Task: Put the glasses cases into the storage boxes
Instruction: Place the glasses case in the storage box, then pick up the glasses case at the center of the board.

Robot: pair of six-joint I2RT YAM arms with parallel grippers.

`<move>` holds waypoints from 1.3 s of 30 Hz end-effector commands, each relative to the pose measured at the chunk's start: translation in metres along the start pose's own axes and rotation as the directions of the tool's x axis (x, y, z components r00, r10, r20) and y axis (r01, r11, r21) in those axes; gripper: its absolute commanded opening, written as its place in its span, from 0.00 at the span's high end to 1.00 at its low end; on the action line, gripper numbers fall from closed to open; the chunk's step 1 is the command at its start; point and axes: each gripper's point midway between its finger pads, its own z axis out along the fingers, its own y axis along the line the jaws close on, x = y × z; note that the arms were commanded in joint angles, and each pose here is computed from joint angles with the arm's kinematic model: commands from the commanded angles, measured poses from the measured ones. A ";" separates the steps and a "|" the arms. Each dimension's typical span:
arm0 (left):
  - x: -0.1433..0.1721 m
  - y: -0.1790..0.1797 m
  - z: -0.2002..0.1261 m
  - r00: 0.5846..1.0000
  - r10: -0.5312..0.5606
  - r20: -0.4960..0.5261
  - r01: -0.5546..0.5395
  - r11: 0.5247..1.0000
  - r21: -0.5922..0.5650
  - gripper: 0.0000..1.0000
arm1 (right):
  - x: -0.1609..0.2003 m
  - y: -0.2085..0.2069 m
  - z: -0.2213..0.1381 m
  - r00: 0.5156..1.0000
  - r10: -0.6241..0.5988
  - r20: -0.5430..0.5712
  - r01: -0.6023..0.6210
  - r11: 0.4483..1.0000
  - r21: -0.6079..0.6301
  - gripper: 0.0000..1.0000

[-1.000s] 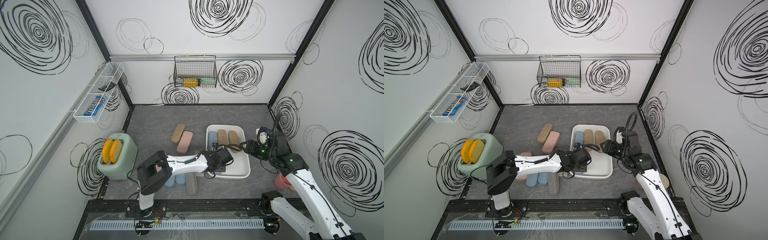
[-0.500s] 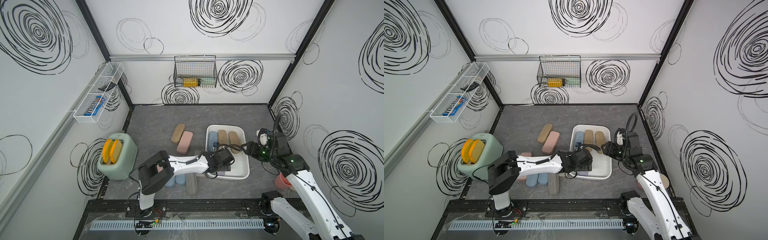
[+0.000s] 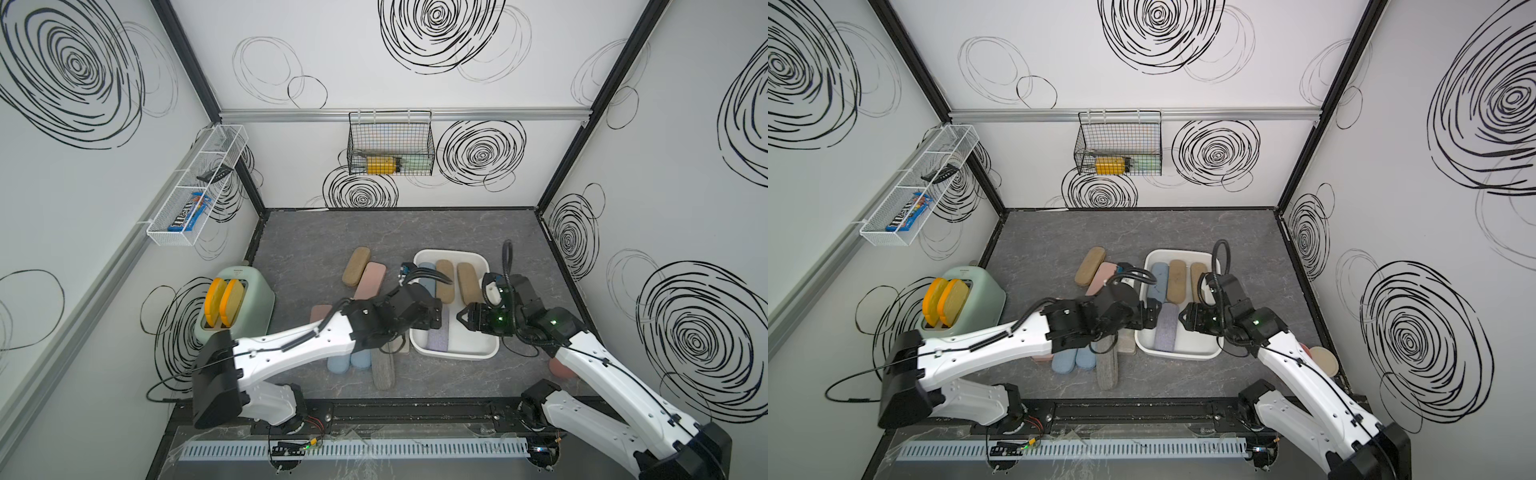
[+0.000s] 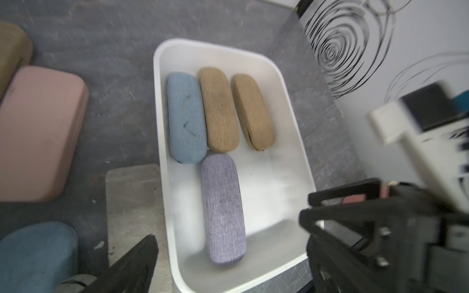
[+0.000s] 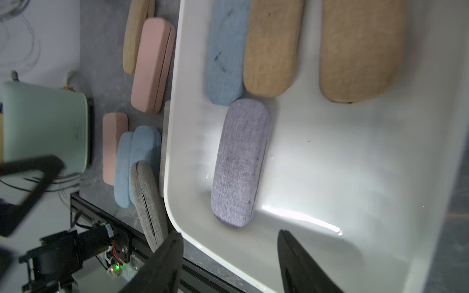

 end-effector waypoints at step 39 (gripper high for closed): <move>0.030 0.171 -0.011 0.990 -0.141 -0.024 0.139 0.989 -0.045 0.04 | -0.007 0.012 0.128 0.991 0.014 -0.133 0.013 0.980 0.200 0.38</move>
